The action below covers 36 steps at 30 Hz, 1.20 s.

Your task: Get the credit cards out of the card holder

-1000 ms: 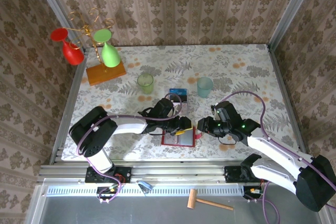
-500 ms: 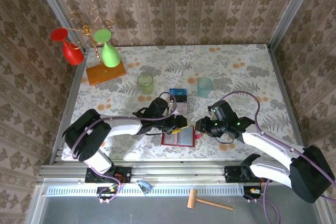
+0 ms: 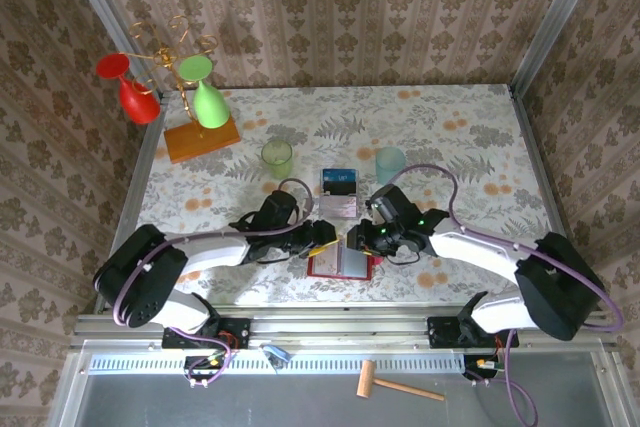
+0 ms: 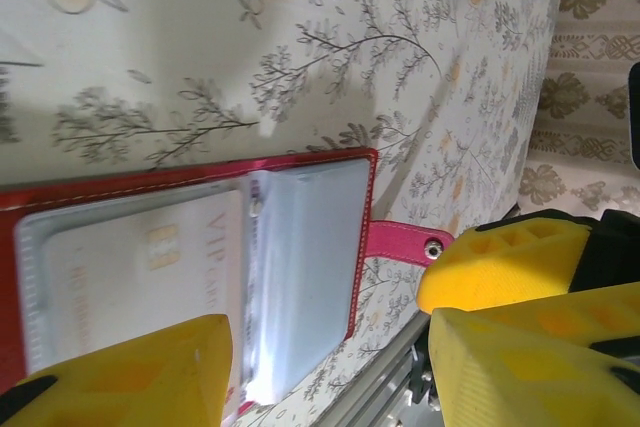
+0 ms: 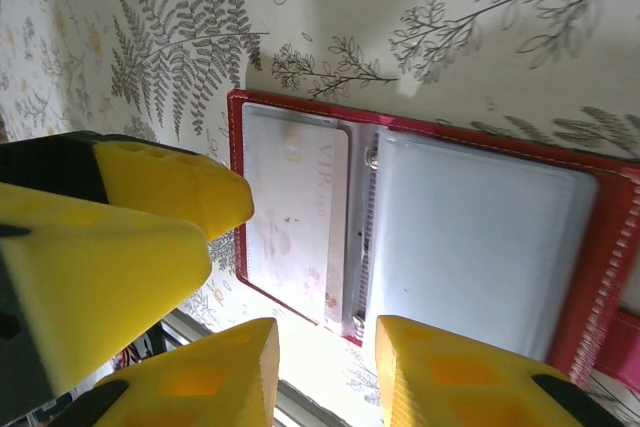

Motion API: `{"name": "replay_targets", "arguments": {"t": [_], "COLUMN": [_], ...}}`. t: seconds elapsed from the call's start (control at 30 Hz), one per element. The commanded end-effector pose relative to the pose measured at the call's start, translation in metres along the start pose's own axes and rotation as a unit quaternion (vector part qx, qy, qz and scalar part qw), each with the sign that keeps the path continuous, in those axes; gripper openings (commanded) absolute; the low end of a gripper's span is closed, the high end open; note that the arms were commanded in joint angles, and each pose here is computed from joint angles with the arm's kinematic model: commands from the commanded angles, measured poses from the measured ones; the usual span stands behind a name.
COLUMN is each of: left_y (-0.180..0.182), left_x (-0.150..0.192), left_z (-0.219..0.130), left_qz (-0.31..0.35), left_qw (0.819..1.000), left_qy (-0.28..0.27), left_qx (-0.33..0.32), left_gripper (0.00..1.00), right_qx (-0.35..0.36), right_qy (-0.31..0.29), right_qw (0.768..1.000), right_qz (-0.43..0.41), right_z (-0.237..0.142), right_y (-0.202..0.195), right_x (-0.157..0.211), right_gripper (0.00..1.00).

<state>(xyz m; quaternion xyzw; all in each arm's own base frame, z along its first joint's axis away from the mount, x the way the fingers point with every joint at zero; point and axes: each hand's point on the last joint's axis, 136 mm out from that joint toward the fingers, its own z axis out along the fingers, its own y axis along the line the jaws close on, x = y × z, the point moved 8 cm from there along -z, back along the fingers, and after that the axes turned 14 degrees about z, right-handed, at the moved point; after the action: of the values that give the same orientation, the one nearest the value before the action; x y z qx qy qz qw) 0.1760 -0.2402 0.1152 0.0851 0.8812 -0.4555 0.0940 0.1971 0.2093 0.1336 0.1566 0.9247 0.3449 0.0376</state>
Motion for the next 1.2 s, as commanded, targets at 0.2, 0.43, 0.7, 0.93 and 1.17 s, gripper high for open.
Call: {"name": "replay_targets", "arguments": {"t": [0.2,0.43,0.7,0.93,1.17], "left_y": [0.02,0.032,0.039,0.042,0.044], "left_x": [0.01,0.016,0.022,0.025,0.026], "left_z": [-0.01,-0.013,-0.014,-0.015,-0.015], "left_qz": [0.001,0.0,-0.006,-0.01,-0.013], "left_qw": [1.0,0.999,0.998,0.998,0.998], "left_qy": [-0.002,0.011,0.016,0.015,0.015], "left_qx": [-0.021,-0.053,-0.062,-0.063,-0.066], "left_gripper": [0.53,0.53,0.53,0.53,0.53], "right_qx": [0.001,0.012,0.019,0.021,0.03], "right_qy": [0.035,0.048,0.054,0.062,0.069], "right_qw": [0.999,0.999,0.998,0.998,0.997], "right_qz": [-0.005,-0.004,-0.003,-0.003,-0.002], "right_z": [0.033,0.046,0.053,0.061,0.066], "right_y": [0.021,0.022,0.021,0.023,0.019], "right_x": [0.003,0.005,0.006,0.007,0.009], "right_gripper": [0.29,0.29,0.29,0.29,0.29]}}
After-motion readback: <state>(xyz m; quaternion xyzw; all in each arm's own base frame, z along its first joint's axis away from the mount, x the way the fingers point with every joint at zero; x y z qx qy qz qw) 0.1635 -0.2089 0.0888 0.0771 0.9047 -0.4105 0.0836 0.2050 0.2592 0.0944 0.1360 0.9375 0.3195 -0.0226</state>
